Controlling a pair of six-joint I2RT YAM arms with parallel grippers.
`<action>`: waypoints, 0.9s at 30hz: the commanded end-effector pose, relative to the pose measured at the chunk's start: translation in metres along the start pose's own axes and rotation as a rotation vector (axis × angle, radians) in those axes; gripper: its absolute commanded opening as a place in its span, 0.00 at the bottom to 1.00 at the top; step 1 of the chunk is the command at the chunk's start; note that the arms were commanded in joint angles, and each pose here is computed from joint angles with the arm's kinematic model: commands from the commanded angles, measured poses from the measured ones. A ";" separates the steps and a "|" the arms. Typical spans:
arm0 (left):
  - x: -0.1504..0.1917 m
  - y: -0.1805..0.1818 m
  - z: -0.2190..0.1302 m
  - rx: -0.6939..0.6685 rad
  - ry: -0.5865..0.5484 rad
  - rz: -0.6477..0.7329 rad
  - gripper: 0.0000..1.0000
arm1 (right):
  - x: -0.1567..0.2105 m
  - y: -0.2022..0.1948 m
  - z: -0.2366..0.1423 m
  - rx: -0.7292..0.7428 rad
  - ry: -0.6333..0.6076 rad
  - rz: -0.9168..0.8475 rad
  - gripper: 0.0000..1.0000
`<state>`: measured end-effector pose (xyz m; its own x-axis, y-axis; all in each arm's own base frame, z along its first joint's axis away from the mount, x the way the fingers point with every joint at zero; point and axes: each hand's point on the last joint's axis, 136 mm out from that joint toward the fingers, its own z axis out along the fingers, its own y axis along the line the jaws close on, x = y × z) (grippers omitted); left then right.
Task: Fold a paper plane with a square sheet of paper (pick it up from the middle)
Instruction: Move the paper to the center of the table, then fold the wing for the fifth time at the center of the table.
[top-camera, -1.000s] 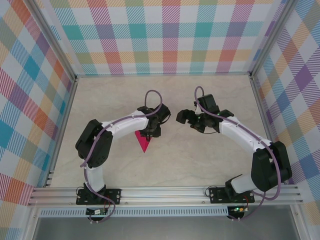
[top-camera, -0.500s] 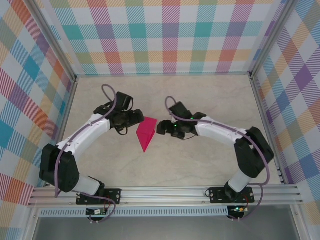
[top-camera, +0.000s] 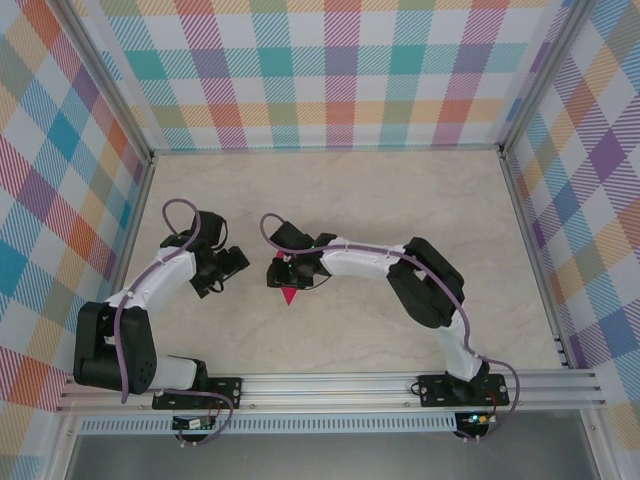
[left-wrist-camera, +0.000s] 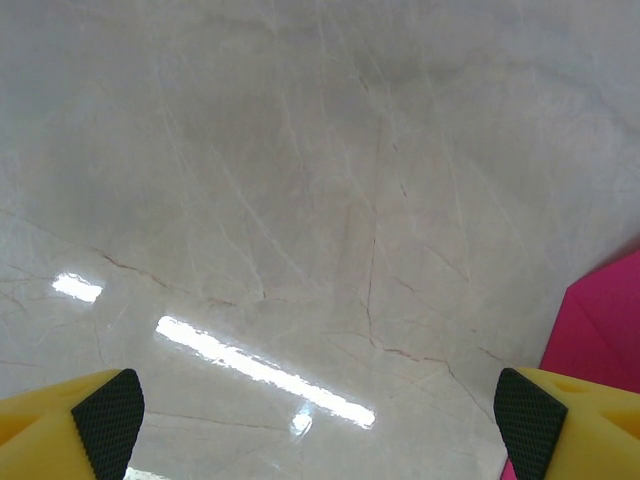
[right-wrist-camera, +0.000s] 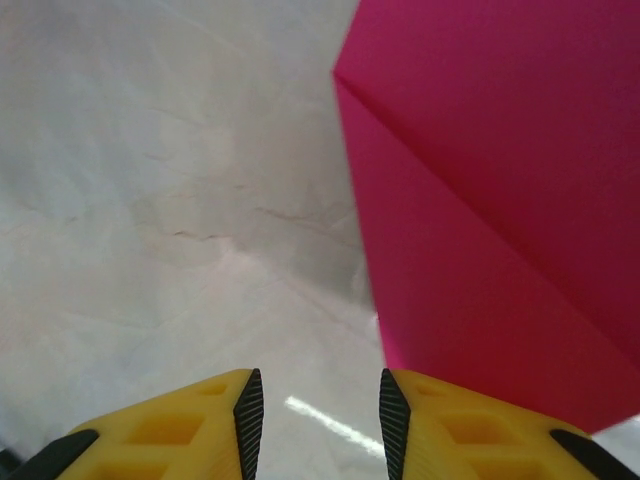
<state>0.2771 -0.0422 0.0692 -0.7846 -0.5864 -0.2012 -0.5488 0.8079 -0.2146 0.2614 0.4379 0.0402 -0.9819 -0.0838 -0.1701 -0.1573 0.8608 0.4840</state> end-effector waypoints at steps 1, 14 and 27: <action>0.002 0.000 -0.002 0.027 0.006 -0.005 0.93 | -0.005 -0.013 0.002 0.088 0.000 -0.009 0.38; 0.004 -0.024 -0.011 0.156 0.026 0.050 0.93 | 0.072 -0.069 -0.011 0.093 0.286 -0.496 0.38; 0.025 -0.045 -0.020 0.333 0.063 0.076 0.94 | 0.031 -0.070 -0.093 0.129 0.033 -0.398 0.49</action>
<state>0.2792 -0.0826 0.0887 -0.8325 -0.5253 -0.1761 -0.4065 0.7951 -0.4501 0.2148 0.3210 0.0602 -0.7743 -0.5842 -0.2434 -0.6321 0.7328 0.2519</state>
